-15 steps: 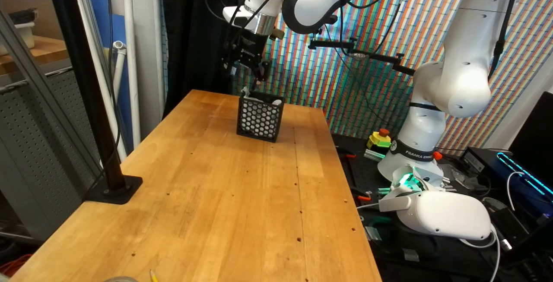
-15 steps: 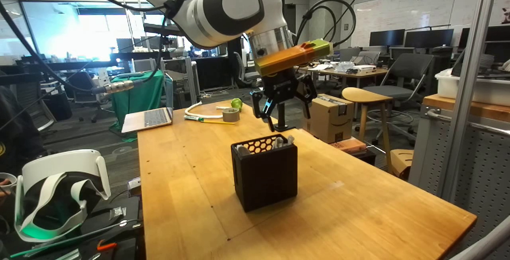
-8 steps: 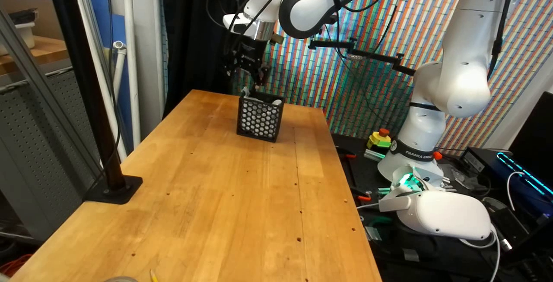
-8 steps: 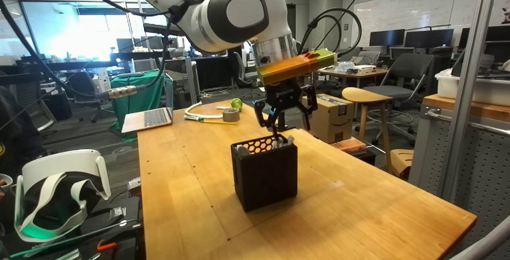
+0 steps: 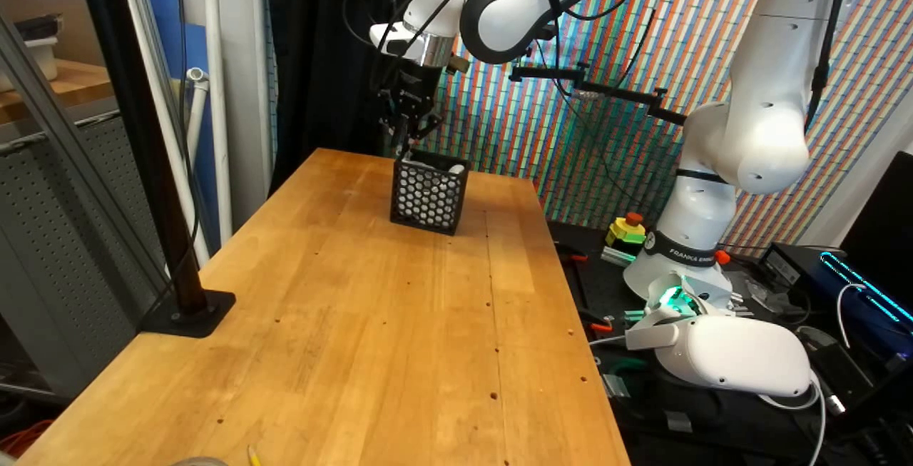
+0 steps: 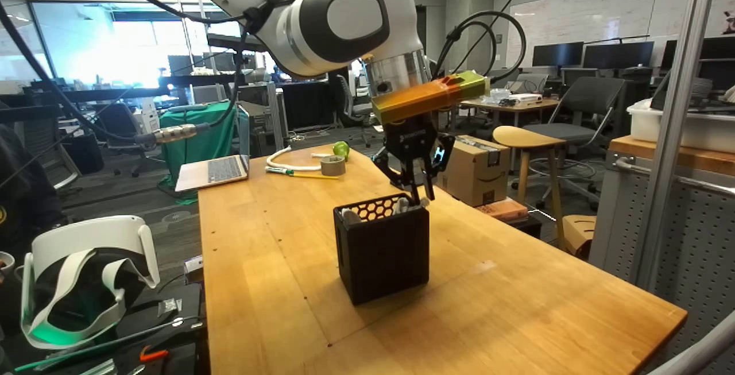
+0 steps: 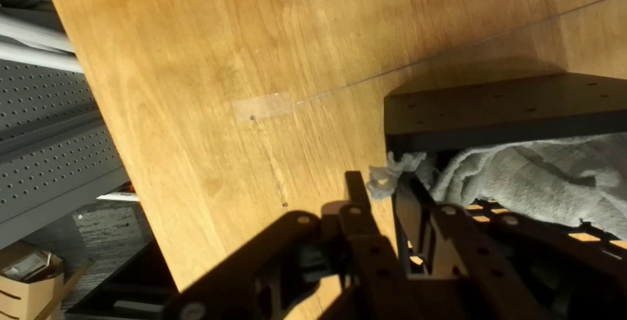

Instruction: Put the towel inside the black object

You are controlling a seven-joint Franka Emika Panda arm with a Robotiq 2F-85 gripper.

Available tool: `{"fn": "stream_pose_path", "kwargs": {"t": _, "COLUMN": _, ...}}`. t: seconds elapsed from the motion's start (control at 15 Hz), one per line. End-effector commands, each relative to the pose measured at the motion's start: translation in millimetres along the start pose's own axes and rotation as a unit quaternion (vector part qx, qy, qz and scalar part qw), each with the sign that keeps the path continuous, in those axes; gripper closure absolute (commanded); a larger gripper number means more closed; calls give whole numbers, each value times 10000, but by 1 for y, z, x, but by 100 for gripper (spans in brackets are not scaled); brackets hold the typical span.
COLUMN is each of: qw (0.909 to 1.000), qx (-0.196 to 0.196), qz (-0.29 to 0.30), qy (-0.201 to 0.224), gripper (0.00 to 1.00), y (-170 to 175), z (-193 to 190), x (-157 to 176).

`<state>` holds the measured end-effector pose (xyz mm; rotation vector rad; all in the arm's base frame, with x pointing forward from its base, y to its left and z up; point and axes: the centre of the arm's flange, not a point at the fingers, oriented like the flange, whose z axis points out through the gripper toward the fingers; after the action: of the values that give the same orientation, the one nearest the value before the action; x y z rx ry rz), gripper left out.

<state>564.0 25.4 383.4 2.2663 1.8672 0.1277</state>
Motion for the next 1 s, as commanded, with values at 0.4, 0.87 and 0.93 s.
{"fn": "stream_pose_path", "kwargs": {"t": 0.4, "qw": 9999, "qx": -52, "qz": -52, "qy": 82, "gripper": 94, "y": -5, "z": -9, "x": -2}}
{"fn": "stream_pose_path", "kwargs": {"t": 0.87, "qw": 9989, "qx": -229, "qz": -416, "qy": -7, "gripper": 95, "y": -33, "z": -25, "x": 33}}
{"fn": "stream_pose_path", "kwargs": {"t": 0.93, "qw": 9987, "qx": -223, "qz": -460, "qy": -9, "gripper": 95, "y": -36, "z": -27, "x": 36}}
